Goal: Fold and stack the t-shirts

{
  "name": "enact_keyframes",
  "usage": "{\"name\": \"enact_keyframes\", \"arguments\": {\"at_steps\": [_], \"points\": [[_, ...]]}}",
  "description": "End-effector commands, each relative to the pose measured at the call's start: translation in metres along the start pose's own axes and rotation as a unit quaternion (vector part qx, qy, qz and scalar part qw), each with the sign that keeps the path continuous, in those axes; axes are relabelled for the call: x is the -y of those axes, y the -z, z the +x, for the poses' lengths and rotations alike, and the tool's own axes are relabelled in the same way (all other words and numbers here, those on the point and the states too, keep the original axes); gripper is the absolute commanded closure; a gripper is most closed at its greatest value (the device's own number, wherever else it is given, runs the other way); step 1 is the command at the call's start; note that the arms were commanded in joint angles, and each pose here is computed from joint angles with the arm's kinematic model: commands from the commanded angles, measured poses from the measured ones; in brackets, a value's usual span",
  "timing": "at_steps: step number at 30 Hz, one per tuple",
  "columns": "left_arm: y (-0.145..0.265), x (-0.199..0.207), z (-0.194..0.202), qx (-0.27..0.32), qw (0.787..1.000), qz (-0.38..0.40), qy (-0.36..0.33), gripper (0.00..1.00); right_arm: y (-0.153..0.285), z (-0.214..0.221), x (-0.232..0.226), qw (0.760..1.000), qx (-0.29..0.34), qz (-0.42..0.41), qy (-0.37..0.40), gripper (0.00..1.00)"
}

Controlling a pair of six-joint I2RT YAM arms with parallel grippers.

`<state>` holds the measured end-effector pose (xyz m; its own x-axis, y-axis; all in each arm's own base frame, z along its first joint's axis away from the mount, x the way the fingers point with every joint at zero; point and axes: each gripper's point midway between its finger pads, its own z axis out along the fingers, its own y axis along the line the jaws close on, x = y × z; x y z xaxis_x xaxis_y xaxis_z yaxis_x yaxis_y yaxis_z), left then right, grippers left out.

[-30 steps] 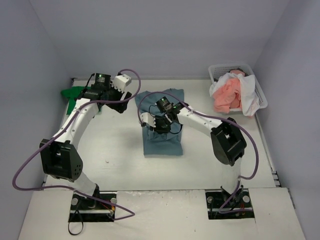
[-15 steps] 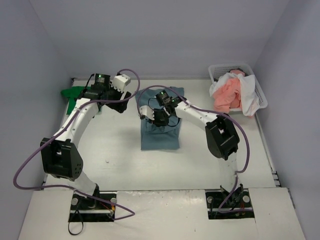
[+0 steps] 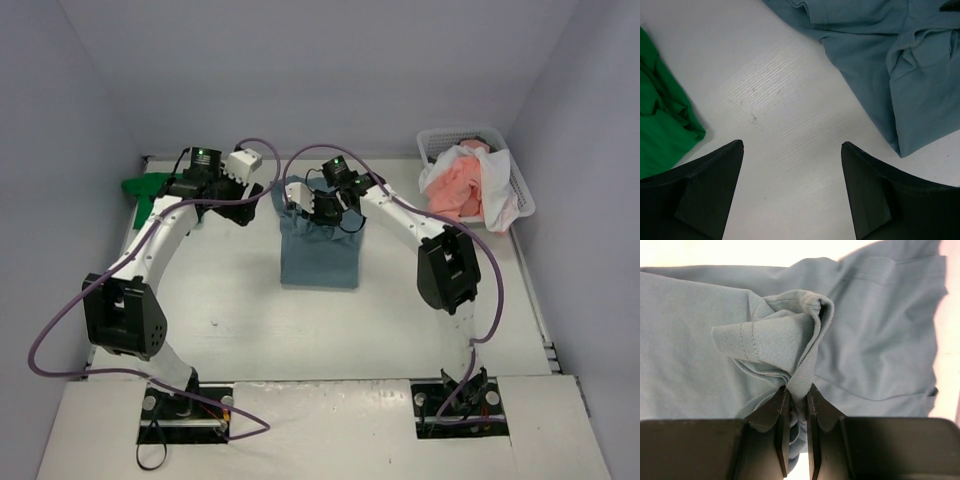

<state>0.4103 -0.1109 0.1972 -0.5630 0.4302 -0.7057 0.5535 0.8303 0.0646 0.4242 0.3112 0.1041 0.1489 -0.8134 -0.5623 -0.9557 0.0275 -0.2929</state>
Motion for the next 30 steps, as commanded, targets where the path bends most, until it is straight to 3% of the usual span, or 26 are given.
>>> {"name": "enact_keyframes", "arguments": {"at_steps": [1,11,16,17,18,23,26,30], "points": [[0.004,-0.009,-0.026,0.043,0.999,-0.010,-0.002,0.27,0.002,-0.007,0.025,1.000,0.018,0.023,0.009,1.00],[-0.002,-0.009,-0.019,0.035,0.999,-0.006,0.000,0.27,-0.029,0.006,-0.007,1.000,0.007,-0.025,-0.004,0.99],[-0.004,-0.008,-0.018,0.038,0.999,-0.003,0.003,0.27,-0.038,0.004,-0.017,0.999,0.008,-0.038,-0.013,0.88],[-0.003,-0.008,-0.018,0.038,0.999,-0.003,0.004,0.27,-0.038,0.002,-0.014,0.999,0.008,-0.034,-0.016,0.74],[-0.003,-0.008,-0.018,0.039,0.999,-0.003,0.004,0.27,-0.040,0.003,-0.014,0.999,0.002,-0.032,-0.017,0.68],[0.001,-0.009,-0.017,0.041,0.999,-0.004,0.007,0.27,-0.034,0.004,0.011,0.998,-0.030,0.036,-0.033,0.52],[0.001,-0.008,-0.016,0.042,0.999,-0.001,0.008,0.27,-0.025,-0.003,0.029,0.994,-0.034,0.092,-0.038,0.50],[0.004,-0.007,-0.017,0.047,0.999,0.000,0.009,0.27,-0.016,-0.018,0.028,0.994,-0.019,0.102,-0.039,0.50]]}}
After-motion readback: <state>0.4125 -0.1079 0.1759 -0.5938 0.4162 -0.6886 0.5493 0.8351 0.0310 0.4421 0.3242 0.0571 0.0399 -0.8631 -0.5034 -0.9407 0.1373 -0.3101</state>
